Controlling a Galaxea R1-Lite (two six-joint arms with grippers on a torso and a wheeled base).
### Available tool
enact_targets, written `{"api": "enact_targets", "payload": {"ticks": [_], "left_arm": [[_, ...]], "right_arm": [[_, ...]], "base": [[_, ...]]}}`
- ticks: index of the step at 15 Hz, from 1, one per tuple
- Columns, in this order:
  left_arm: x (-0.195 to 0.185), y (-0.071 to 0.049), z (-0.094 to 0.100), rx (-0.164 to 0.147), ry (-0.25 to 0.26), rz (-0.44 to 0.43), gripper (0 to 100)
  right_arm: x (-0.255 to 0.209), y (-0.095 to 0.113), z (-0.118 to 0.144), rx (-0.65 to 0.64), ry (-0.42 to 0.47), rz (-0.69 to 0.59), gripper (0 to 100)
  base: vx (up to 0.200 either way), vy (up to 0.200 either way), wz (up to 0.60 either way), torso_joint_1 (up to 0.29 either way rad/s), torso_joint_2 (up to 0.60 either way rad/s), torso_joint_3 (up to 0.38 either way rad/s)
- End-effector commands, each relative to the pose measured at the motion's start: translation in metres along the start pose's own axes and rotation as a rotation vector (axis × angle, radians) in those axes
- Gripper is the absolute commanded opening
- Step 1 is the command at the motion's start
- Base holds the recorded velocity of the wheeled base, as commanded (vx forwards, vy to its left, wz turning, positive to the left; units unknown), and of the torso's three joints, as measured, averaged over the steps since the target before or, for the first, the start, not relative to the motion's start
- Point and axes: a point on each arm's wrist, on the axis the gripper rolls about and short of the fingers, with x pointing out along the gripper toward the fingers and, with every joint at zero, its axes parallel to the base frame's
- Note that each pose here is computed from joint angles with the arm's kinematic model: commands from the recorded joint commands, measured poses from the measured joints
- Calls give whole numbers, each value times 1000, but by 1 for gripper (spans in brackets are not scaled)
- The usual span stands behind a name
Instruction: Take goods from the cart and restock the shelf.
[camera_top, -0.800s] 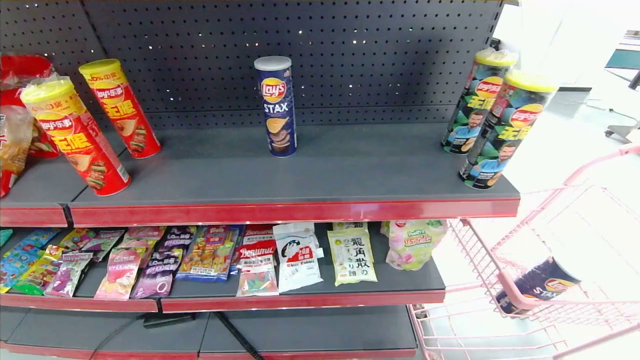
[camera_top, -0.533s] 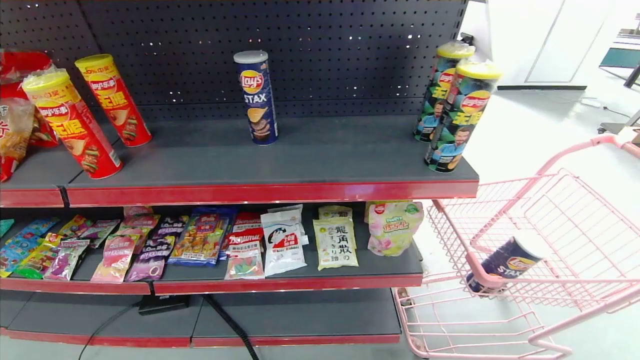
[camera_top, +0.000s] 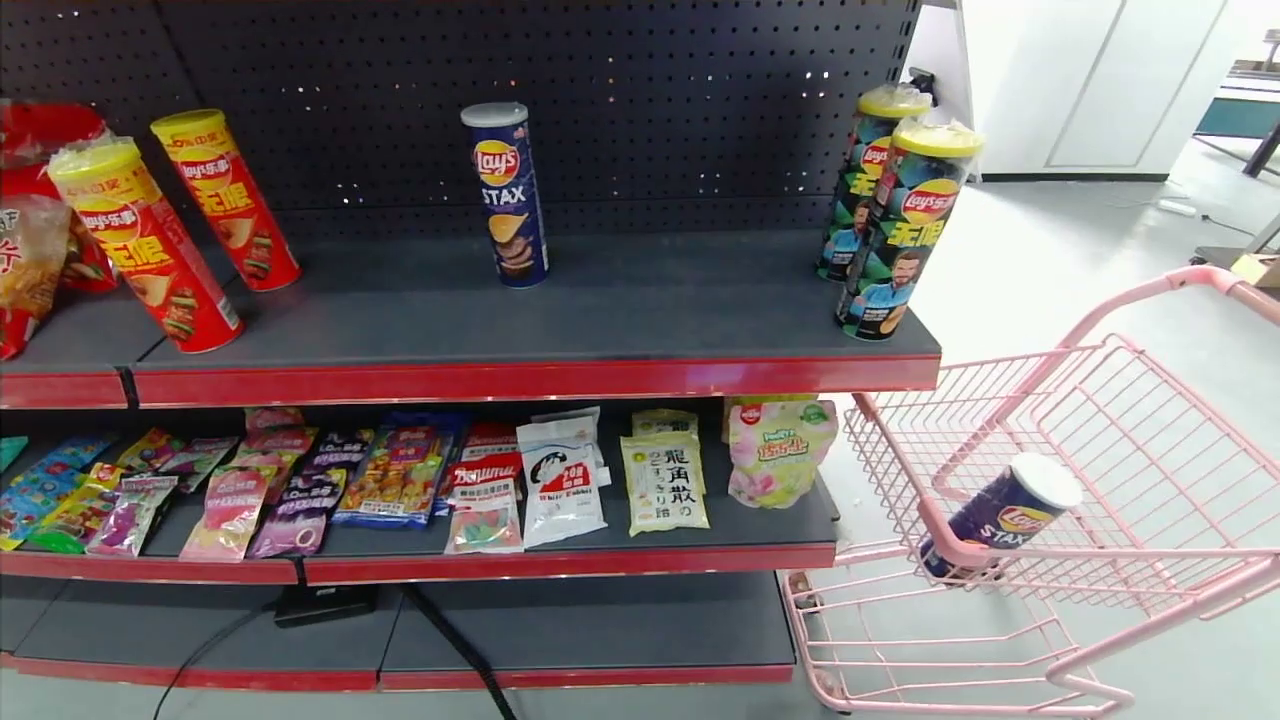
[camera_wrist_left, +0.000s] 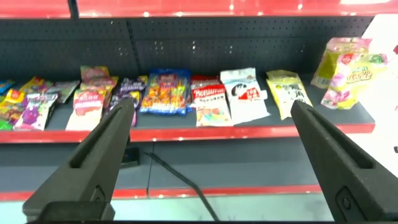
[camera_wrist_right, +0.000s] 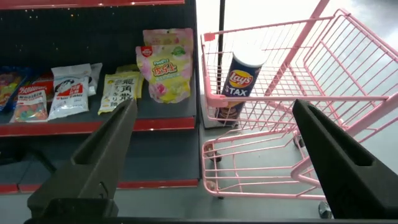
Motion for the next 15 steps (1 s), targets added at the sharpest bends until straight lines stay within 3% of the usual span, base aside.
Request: {"api": "enact_targets", "payload": {"ticks": [1,4,13,15], "left_arm": [[0,0,0,0,1,1,100],[0,0,0,-2,1,-1,100],[0,0,0,-2,1,1,100],[0,0,0,-2,1,1,100]], "right_arm": [[0,0,0,0,1,1,100],[0,0,0,0,1,1,100],[0,0,0,1,2,1,100],[0,0,0,1,2,1,100]], "base": [[200,0,0,-7,2,7],[200,0,0,9,4,2],[0,0,0,0,0,0],[0,0,-600,0,-2,0]]}}
